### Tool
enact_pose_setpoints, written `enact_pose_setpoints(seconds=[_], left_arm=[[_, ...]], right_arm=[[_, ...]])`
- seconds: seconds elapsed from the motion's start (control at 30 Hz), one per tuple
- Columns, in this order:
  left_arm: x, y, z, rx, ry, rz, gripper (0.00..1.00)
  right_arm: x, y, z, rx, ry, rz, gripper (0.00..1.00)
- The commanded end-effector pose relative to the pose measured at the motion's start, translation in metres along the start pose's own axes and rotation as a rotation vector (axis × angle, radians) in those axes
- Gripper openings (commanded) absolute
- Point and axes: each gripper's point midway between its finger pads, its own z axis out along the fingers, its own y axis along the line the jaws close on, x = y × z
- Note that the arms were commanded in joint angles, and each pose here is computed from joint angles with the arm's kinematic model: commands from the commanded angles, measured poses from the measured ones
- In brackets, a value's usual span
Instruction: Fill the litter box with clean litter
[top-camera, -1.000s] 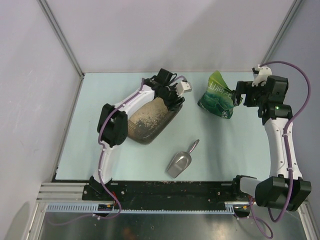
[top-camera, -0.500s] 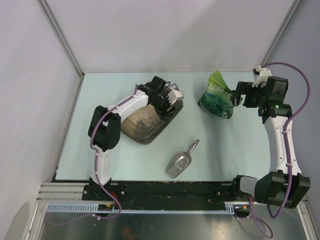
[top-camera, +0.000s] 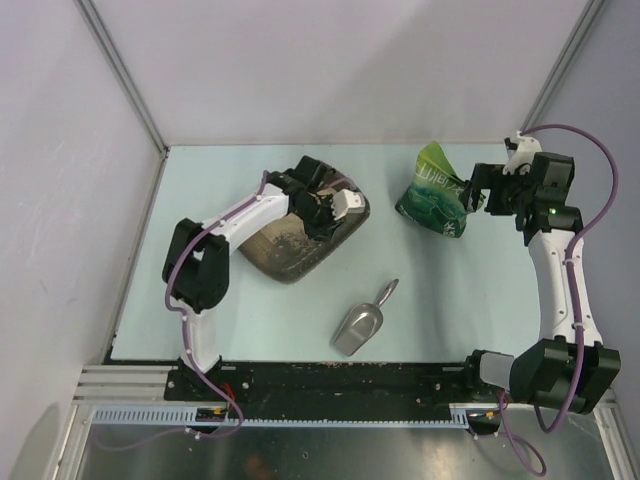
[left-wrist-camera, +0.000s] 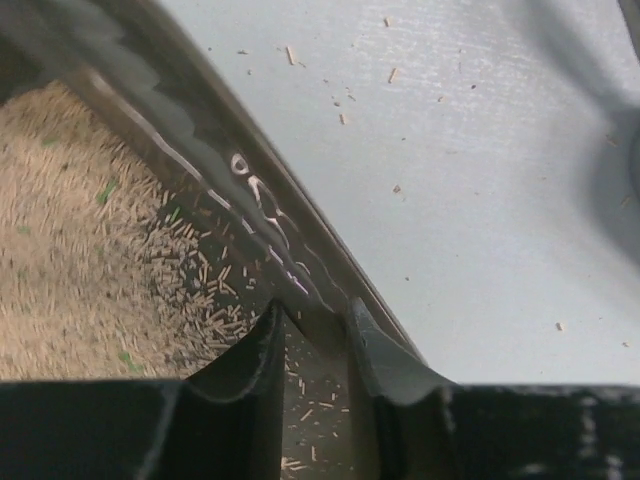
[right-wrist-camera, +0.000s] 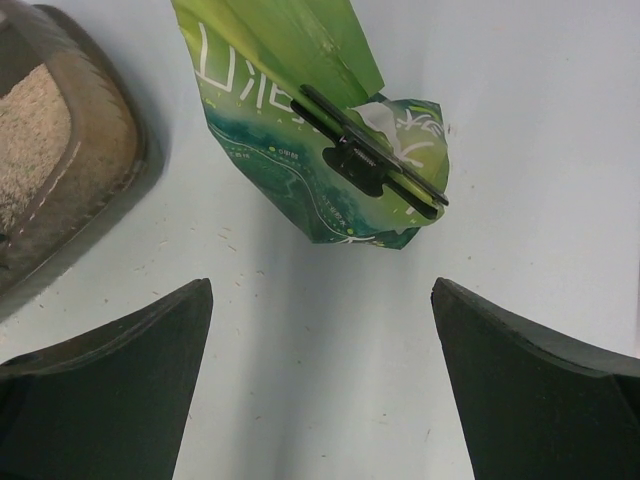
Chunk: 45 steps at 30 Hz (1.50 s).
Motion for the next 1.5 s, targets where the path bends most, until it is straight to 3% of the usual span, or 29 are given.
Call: enact_pose_setpoints(seconds=[0.0, 0.43, 0.53, 0.57, 0.7, 0.73, 0.77, 0.87, 1.1, 1.23, 1.47], left_arm=[[-0.032, 0.023, -0.002, -0.042, -0.062, 0.250, 0.22], [-0.075, 0.072, 0.032, -0.115, -0.040, 0.569, 0.14], [-0.079, 0.076, 0.038, -0.145, -0.005, 0.586, 0.24], [-0.079, 0.076, 0.037, -0.150, -0.002, 0.578, 0.39], [-0.079, 0.080, 0.021, -0.187, -0.010, 0.480, 0.59], [-0.086, 0.079, 0.007, -0.201, -0.037, 0.459, 0.62], [-0.085, 0.078, 0.000, -0.202, -0.057, 0.399, 0.73], [-0.104, 0.061, -0.032, -0.195, -0.154, 0.303, 0.85], [-0.117, 0.001, -0.094, -0.141, -0.292, 0.149, 0.88], [-0.107, -0.033, -0.119, -0.119, -0.324, 0.104, 0.88], [-0.064, -0.058, -0.128, -0.151, -0.266, 0.055, 0.87]], right_arm=[[-0.010, -0.003, -0.011, 0.026, -0.043, -0.023, 0.96], [-0.002, -0.009, -0.024, 0.063, 0.009, -0.097, 0.97], [-0.004, -0.010, -0.019, 0.042, 0.018, -0.163, 0.99], [-0.004, -0.008, -0.018, 0.024, 0.021, -0.182, 0.99], [-0.018, -0.006, -0.009, -0.036, -0.018, -0.343, 1.00], [-0.019, -0.002, -0.005, -0.068, -0.024, -0.389, 1.00], [-0.020, 0.006, 0.000, -0.111, -0.033, -0.433, 1.00], [-0.028, 0.010, 0.019, -0.117, -0.054, -0.558, 1.00], [-0.037, 0.027, 0.070, -0.121, -0.047, -0.782, 0.97], [-0.040, 0.026, 0.095, -0.133, -0.028, -0.782, 0.89], [-0.039, 0.022, 0.125, -0.177, 0.004, -0.771, 0.78]])
